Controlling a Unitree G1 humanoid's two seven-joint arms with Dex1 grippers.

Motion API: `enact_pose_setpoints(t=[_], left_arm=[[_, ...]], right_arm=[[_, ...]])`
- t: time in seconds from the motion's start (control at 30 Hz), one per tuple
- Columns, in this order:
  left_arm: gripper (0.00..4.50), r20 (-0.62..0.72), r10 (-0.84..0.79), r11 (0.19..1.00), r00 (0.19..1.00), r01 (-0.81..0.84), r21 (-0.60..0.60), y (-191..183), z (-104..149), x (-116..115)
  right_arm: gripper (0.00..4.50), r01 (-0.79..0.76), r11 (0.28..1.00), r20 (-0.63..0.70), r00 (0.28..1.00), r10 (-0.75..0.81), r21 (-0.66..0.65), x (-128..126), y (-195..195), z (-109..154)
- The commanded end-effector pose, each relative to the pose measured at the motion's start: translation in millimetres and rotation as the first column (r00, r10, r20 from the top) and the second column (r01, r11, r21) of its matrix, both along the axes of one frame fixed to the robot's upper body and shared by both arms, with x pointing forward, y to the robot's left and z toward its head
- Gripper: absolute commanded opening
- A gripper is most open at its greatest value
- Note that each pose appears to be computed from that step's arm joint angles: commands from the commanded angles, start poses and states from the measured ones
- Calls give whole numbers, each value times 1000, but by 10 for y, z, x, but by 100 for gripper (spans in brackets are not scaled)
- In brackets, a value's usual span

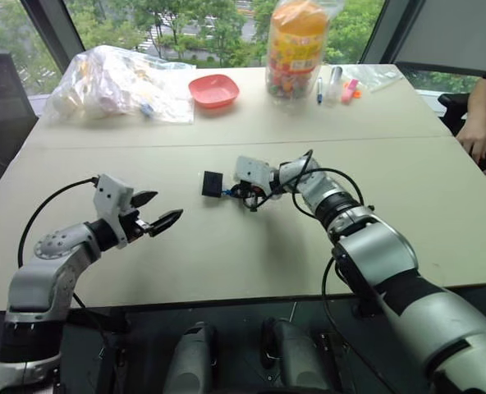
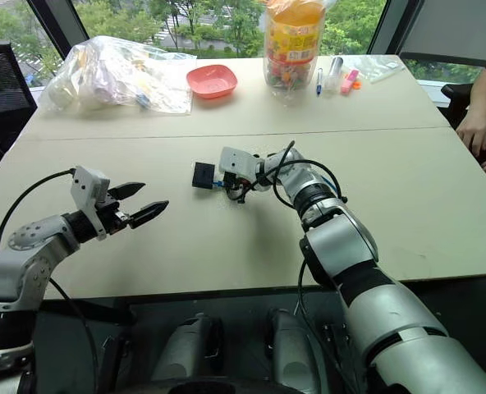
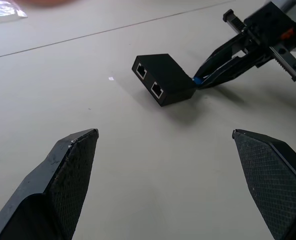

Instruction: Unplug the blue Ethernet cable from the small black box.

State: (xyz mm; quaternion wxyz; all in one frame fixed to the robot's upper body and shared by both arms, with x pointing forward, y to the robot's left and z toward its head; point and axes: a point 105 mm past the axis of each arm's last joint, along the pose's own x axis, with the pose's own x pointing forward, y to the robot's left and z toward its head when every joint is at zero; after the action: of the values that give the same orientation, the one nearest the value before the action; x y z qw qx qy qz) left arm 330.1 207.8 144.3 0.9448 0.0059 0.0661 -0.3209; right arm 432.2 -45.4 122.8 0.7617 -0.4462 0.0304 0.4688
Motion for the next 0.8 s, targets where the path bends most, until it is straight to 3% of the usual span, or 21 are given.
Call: enact_pose_setpoints(t=[0.03, 0.13, 0.23, 0.37, 0.8], left_arm=[[450, 44, -32, 993, 999, 37, -112, -16, 233, 200], [450, 52, -75, 978, 996, 84, -190, -83, 365, 356], [450, 94, -197, 932, 976, 217, -289, -372, 725, 726], [450, 112, -258, 912, 959, 281, -300, -561, 905, 953], [450, 116, -345, 879, 931, 364, -307, -893, 999, 1057]], right_arm=[[1, -38, 999, 365, 930, 39, -11, 84, -8, 468], [1, -67, 997, 493, 867, 73, -31, 59, -19, 587], [1, -75, 996, 657, 748, 92, -54, 39, -86, 816], [1, -73, 997, 736, 674, 64, -20, 38, -73, 1001], [1, -118, 993, 787, 612, 74, -2, -40, -41, 1115]])
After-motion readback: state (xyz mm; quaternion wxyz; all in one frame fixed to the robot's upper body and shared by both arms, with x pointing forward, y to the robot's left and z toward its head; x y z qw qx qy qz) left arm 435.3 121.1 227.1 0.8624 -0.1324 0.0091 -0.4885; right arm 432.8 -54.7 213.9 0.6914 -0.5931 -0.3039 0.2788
